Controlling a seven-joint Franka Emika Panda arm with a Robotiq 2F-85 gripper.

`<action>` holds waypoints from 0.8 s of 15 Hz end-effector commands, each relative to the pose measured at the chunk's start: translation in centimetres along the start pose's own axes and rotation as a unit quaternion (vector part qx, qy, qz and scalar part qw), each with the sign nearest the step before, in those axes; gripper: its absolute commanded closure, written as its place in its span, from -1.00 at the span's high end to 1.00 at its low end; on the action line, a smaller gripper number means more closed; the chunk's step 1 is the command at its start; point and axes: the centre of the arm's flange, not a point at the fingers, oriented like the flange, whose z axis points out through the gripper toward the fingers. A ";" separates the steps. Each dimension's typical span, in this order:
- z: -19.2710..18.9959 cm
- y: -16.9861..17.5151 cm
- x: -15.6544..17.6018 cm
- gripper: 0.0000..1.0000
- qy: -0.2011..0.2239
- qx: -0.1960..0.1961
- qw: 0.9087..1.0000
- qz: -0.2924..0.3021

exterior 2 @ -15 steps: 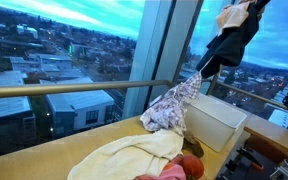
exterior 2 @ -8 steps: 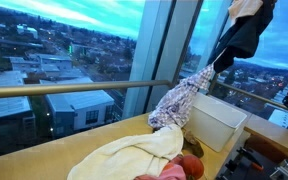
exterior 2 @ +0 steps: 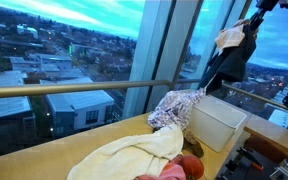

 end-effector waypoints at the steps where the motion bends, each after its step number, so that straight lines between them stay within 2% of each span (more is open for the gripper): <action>1: 5.6 -3.1 -1.1 -1.00 -0.016 0.044 0.999 -0.016; 5: 11.8 -6.3 -1.7 -1.00 -0.050 0.090 0.994 -0.024; 10: 15.7 -10.2 -0.9 -1.00 -0.067 0.103 0.991 -0.052; 11: 15.8 -10.6 -0.4 -0.49 -0.067 0.100 0.991 -0.057; 12: 15.7 -10.9 0.0 -0.46 -0.066 0.097 0.991 -0.062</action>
